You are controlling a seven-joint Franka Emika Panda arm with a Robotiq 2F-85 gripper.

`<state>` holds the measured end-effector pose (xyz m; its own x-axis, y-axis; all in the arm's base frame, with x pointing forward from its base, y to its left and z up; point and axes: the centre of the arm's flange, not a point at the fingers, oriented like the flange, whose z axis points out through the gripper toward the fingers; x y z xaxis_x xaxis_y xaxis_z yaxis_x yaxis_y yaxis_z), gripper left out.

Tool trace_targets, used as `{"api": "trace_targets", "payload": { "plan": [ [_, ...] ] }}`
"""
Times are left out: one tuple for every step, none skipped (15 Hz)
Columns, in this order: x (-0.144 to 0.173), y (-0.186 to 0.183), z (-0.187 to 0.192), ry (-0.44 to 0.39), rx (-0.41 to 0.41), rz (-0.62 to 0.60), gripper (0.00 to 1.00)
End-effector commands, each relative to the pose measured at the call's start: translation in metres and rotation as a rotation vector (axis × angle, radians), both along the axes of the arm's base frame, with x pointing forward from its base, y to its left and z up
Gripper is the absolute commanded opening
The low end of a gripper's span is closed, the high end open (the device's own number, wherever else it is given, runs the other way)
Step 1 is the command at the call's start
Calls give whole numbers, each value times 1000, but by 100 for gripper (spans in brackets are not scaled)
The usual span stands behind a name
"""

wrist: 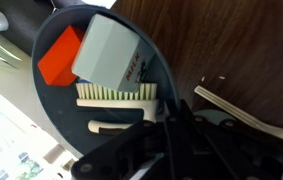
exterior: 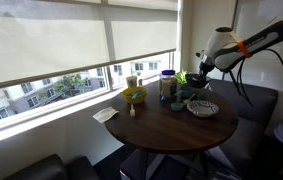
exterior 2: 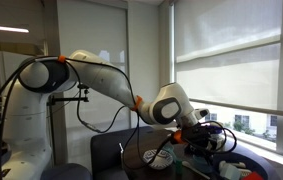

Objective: Move the blue bowl to the right

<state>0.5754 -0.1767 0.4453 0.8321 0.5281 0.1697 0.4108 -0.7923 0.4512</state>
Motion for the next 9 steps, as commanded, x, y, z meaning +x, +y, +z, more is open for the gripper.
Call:
{"api": "trace_targets", "payload": {
  "plan": [
    [6, -2, -2, 28, -18, 5, 1],
    [7, -2, -5, 37, -20, 1, 1],
    [8, -2, -9, 46, -23, -6, 1],
    [9, -3, -13, 53, -24, -11, 1],
    [9, -4, -16, 63, -24, -17, 1],
    [10, -5, -19, 72, -16, -30, 1],
    [9, -6, -22, 79, -17, -39, 30],
    [8, -7, -21, 80, -19, -45, 31],
    [7, -7, -17, 69, -19, -52, 38]
  ]
}}
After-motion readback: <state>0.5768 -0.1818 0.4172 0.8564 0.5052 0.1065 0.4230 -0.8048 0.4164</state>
